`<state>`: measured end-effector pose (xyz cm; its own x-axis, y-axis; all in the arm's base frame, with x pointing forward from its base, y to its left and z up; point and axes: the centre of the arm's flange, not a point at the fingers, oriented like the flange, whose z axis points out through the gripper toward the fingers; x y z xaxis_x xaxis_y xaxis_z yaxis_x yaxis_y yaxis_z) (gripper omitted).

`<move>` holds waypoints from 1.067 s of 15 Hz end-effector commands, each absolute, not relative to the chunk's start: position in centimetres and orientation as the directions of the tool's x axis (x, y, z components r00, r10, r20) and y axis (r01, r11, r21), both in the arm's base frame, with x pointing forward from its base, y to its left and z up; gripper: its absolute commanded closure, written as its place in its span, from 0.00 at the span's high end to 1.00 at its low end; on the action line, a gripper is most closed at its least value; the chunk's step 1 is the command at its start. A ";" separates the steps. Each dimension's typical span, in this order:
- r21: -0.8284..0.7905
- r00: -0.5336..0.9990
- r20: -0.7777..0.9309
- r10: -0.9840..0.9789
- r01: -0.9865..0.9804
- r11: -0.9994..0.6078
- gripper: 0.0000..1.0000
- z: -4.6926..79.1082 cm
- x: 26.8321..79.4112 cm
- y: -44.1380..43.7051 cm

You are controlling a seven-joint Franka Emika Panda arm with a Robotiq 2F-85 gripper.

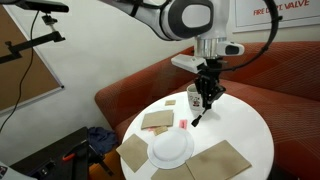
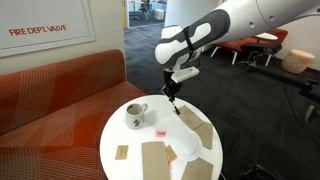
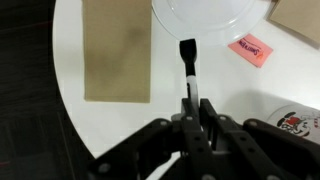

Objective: Pick up the small brush from the cup and put it on the table.

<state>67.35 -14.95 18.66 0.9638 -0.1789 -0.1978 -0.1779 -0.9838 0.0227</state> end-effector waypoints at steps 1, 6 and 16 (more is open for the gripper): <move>0.041 0.947 -0.237 -0.217 -0.214 -0.976 0.03 16.4 69.8 -15.7; 0.052 0.964 -0.178 -0.199 -0.192 -0.980 0.03 13.9 70.0 -15.7; 0.055 0.977 -0.136 -0.164 -0.158 -0.986 0.66 15.2 69.2 -13.7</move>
